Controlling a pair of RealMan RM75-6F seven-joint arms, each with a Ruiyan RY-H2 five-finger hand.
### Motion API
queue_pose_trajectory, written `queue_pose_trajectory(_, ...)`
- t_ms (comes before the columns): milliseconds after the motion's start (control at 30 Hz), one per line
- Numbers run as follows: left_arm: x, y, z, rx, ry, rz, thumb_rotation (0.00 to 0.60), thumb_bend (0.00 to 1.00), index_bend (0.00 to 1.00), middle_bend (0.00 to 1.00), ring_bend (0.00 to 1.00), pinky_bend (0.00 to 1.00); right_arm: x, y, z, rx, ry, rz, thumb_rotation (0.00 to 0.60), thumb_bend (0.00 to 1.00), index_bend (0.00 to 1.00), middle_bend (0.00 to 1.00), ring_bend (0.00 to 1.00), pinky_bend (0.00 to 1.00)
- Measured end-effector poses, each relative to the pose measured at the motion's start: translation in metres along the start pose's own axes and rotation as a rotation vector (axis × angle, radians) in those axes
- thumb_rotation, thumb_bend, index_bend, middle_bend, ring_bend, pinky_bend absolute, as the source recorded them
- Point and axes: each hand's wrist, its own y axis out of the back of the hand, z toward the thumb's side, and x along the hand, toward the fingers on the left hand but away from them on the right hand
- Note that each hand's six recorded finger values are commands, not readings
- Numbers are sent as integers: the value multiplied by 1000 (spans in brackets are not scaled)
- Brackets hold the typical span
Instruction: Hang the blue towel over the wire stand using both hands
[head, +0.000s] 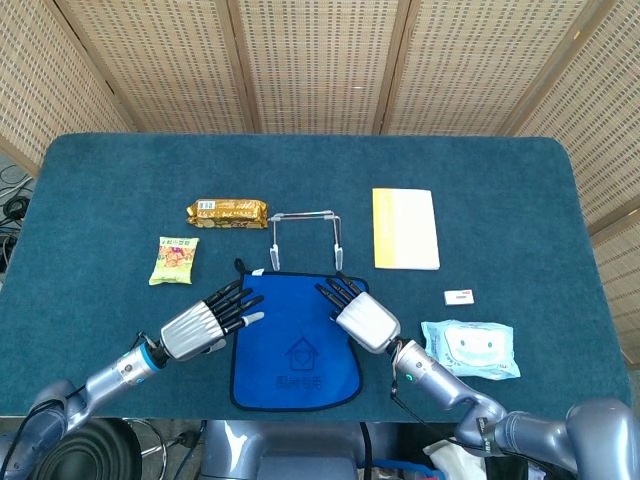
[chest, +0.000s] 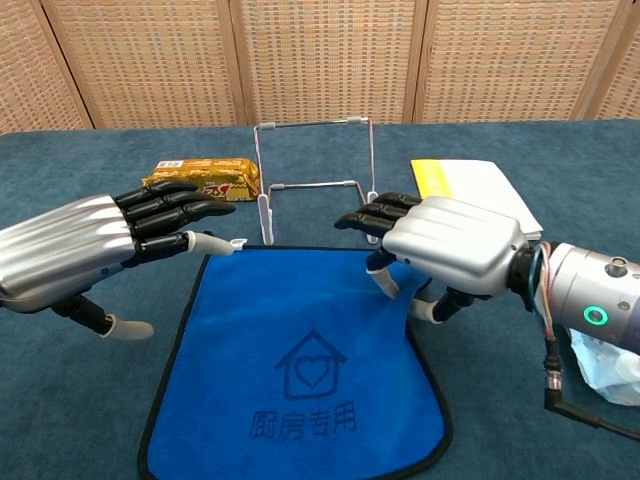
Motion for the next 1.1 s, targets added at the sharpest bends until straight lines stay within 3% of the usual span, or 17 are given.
queue_pose_trajectory(567, 29, -27, 11, -79, 18, -36, 600, 0, 196, 0, 0, 0, 1, -3, -4, -30, -21, 10, 600, 517, 684, 58, 0, 47)
queue_pose_trajectory(1100, 33, -35, 7, -65, 23, -73, 600, 0, 238, 0, 0, 0, 1, -4, -7, -39, -29, 10, 600, 517, 684, 58, 0, 47)
